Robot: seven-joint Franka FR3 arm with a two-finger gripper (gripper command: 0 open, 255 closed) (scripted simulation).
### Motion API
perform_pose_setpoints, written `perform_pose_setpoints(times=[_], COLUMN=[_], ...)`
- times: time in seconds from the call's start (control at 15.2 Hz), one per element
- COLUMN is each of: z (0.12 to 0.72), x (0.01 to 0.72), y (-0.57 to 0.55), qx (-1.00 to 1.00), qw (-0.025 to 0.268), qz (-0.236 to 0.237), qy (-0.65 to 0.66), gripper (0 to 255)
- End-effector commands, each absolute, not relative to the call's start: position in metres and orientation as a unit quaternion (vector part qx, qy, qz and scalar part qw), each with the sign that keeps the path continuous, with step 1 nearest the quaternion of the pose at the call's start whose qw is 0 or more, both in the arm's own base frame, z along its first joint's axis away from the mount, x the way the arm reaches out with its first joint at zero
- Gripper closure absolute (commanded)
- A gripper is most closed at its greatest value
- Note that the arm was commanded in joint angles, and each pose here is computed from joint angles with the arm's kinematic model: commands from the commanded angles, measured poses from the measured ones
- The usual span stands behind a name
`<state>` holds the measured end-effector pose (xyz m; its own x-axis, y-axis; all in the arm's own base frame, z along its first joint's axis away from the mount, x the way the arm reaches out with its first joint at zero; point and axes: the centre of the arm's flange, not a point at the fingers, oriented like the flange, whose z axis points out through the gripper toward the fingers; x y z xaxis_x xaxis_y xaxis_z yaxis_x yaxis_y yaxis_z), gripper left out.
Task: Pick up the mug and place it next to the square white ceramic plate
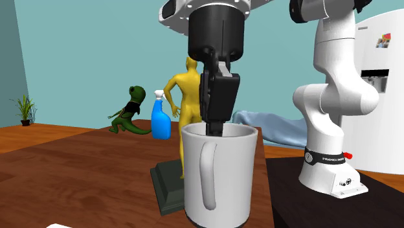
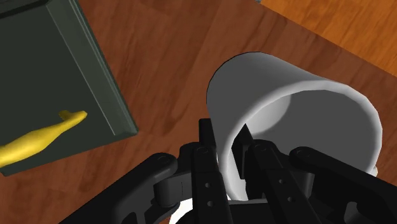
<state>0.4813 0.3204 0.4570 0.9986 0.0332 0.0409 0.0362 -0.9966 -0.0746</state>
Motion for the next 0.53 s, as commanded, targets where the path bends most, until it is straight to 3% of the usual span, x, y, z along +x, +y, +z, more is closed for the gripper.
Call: perform_pose_setpoints(times=[0.0, 0.46], z=[0.446, 0.409], x=[0.481, 0.481], y=[0.321, 0.321], qx=[-0.999, -0.999], qw=[0.038, 0.038], qz=[-0.02, -0.02], qy=[-0.017, -0.017], gripper=[255, 255])
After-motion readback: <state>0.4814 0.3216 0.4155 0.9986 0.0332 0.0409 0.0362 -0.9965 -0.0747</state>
